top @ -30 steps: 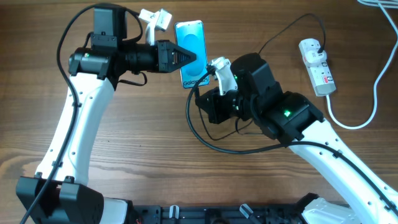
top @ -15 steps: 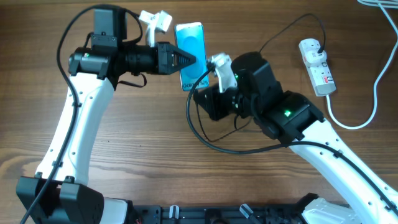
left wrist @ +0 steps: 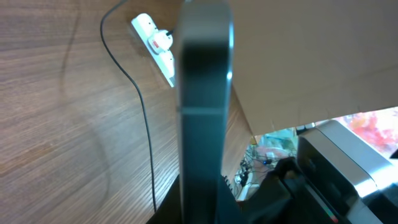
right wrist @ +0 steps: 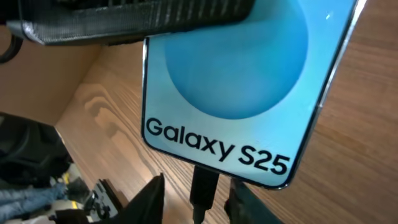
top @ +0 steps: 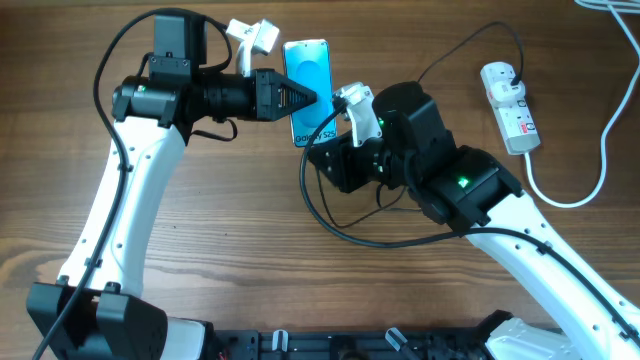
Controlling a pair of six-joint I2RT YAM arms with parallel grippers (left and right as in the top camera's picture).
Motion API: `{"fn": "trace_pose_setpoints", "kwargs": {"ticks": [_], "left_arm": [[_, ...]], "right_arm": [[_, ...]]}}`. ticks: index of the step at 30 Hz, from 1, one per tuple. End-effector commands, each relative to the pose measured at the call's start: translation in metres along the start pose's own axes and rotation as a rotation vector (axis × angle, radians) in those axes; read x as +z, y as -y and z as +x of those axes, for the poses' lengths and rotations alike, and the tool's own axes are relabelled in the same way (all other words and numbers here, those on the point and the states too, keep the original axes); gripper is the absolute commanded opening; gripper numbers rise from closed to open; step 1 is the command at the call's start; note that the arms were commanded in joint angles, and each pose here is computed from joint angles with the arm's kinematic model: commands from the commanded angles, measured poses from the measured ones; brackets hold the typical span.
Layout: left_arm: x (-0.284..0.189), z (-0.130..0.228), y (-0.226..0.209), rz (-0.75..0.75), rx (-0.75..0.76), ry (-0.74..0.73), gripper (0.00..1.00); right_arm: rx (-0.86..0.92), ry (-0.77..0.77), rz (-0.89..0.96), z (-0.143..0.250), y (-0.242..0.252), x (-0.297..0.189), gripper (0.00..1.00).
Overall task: Plug charger to phone and switch on socket
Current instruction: 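Lower the plugged phone toward the table with both grippers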
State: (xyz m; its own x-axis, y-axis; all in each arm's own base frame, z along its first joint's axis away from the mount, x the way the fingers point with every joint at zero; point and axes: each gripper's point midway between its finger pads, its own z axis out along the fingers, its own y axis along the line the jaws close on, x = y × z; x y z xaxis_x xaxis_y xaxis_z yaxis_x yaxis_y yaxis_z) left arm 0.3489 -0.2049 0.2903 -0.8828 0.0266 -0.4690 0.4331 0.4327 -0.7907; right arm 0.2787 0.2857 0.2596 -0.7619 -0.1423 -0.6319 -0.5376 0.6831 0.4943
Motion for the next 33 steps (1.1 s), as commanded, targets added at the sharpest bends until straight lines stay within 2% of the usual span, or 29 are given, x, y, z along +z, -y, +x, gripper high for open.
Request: {"fn": "trace_pose_setpoints", "kwargs": {"ticks": [1, 3, 5, 10, 17, 24, 33], "left_arm": [[0.003, 0.002, 0.002, 0.009, 0.017, -0.008, 0.04], [0.003, 0.0, -0.006, -0.039, 0.017, 0.002, 0.04], [0.002, -0.001, -0.013, -0.079, 0.016, 0.01, 0.04], [0.001, -0.002, -0.031, -0.174, -0.005, 0.019, 0.04], [0.015, 0.016, -0.062, -0.211, -0.123, -0.066, 0.04], [0.043, 0.034, -0.099, -0.222, -0.226, -0.163, 0.04], [0.091, 0.051, -0.118, -0.201, -0.212, -0.251, 0.04]], "right_arm": [[-0.012, 0.051, 0.015, -0.014, -0.003, -0.011, 0.57], [0.0, 0.045, 0.018, -0.012, -0.002, -0.011, 0.73], [0.011, 0.035, 0.023, -0.01, -0.001, -0.011, 0.85], [0.037, 0.032, 0.081, -0.007, 0.01, -0.011, 0.99], [0.222, 0.092, 0.342, -0.006, 0.057, -0.022, 1.0], [0.221, 0.1, 0.446, -0.002, 0.074, -0.029, 1.0], [0.219, 0.094, 0.521, 0.003, 0.086, -0.035, 1.0]]}}
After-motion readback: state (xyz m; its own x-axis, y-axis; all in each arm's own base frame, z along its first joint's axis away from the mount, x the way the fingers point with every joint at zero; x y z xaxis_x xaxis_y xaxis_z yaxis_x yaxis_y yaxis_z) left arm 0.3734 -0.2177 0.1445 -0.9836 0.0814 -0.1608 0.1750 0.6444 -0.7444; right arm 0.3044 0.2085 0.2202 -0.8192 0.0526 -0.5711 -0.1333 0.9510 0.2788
